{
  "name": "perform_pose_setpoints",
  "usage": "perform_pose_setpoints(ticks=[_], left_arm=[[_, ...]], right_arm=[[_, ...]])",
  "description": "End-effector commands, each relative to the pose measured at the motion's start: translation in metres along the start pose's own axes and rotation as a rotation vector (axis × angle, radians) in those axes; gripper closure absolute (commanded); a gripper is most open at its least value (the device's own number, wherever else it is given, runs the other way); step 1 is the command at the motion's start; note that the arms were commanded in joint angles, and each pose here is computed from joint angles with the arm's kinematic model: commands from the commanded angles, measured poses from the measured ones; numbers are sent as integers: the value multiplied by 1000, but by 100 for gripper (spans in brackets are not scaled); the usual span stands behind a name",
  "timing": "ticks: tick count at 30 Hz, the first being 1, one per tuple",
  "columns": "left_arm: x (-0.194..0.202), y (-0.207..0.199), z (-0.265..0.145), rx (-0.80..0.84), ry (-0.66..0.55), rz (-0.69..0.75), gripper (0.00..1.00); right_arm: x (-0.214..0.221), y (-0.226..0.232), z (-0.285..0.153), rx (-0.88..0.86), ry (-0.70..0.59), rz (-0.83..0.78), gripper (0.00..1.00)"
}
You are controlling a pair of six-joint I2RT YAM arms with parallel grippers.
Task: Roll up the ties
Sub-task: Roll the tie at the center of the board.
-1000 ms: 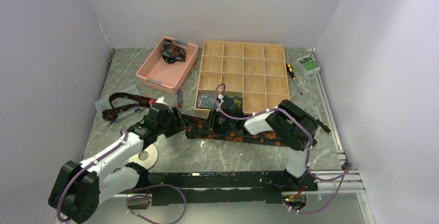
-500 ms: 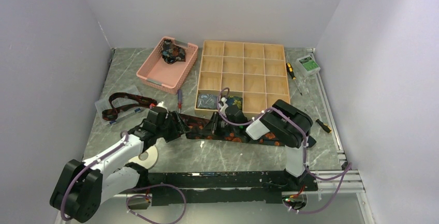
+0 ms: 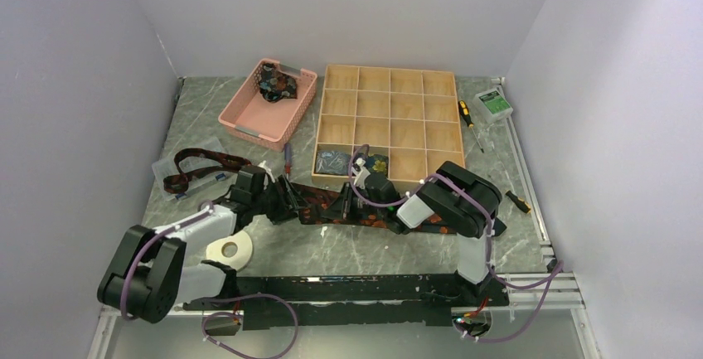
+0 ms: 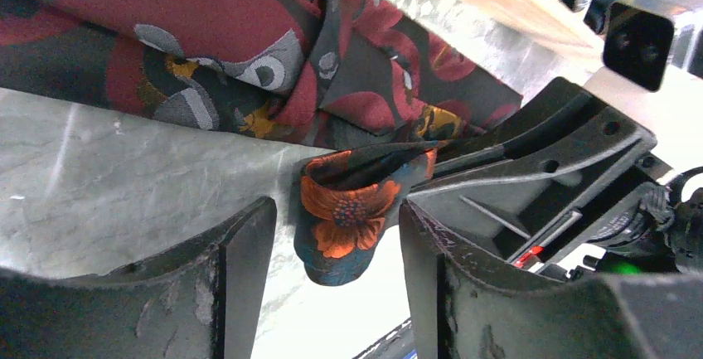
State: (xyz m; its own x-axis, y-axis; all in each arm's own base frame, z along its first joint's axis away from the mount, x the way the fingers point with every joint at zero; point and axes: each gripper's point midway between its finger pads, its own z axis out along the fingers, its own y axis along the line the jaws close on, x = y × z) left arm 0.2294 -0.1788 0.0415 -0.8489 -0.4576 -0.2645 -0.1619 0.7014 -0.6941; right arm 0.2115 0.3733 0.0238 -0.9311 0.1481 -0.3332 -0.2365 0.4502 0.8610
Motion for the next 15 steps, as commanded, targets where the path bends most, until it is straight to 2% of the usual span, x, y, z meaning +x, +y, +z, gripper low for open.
perform_pose_setpoints(ticks=[1, 8, 15], left_arm=[[2, -15, 7, 82, 49, 22, 40], [10, -11, 15, 104, 84, 11, 46], [15, -16, 15, 145, 113, 23, 69]], right_arm=[[0, -9, -7, 34, -18, -47, 89], [3, -12, -10, 37, -17, -50, 90], [2, -12, -10, 44, -24, -54, 90]])
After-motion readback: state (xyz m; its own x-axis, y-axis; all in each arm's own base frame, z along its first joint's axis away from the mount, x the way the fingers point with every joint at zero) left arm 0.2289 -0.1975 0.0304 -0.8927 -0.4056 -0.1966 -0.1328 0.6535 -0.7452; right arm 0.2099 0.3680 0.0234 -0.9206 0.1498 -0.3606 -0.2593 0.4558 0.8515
